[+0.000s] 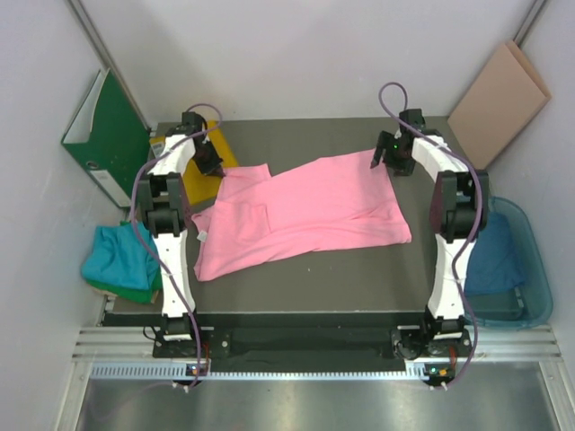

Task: Fold and stack the t-shirts
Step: Grap the side of the flattened tshirt furthest away from the robot with both arms

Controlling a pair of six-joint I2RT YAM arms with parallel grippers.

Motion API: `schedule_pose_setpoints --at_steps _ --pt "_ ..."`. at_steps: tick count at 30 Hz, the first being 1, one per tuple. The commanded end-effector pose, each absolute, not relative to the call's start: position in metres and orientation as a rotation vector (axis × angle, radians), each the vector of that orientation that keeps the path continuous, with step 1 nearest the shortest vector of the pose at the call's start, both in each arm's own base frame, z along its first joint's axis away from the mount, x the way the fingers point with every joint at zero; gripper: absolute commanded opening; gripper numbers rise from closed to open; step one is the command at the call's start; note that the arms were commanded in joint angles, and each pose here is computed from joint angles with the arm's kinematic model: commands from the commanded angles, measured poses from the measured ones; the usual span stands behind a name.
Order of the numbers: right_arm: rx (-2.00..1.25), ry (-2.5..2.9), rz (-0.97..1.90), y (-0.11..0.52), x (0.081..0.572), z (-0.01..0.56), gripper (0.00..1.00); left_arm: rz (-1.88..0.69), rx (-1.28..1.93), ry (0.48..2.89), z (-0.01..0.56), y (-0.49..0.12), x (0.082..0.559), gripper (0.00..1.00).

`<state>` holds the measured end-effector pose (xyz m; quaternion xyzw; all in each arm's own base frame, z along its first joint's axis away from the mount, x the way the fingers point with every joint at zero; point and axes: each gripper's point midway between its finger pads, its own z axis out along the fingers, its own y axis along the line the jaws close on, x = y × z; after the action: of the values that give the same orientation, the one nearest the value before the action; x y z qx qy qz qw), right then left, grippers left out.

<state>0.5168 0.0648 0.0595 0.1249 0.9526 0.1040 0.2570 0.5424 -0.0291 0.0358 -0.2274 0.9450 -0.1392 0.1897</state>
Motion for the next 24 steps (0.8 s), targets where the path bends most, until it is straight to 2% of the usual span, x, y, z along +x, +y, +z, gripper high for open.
schedule_pose_setpoints --at_steps 1,14,15,16,18,19,22,24 --pt "0.340 2.439 0.323 0.068 0.566 0.073 0.79 -0.381 -0.599 2.564 0.065 -0.014 0.560 0.00" --pt "0.377 2.392 0.372 0.077 0.611 0.035 0.74 -0.390 -0.626 2.568 0.065 -0.012 0.554 0.00" --pt "0.369 2.389 0.395 0.081 0.612 0.034 0.70 -0.387 -0.628 2.564 0.067 -0.012 0.554 0.00" --pt "0.370 2.393 0.401 0.082 0.614 0.029 0.55 -0.382 -0.634 2.564 0.066 -0.011 0.554 0.00" --pt "0.382 2.403 0.413 0.084 0.614 0.025 0.34 -0.373 -0.640 2.560 0.067 -0.010 0.554 0.00" --pt "0.379 2.403 0.418 0.085 0.615 0.025 0.20 -0.369 -0.648 2.556 0.067 -0.009 0.554 0.00" --pt "0.381 2.404 0.420 0.087 0.618 0.031 0.04 -0.360 -0.660 2.535 0.073 -0.008 0.558 0.00" --pt "0.381 2.389 0.401 0.083 0.620 0.038 0.01 -0.359 -0.666 2.512 0.080 -0.007 0.561 0.00"
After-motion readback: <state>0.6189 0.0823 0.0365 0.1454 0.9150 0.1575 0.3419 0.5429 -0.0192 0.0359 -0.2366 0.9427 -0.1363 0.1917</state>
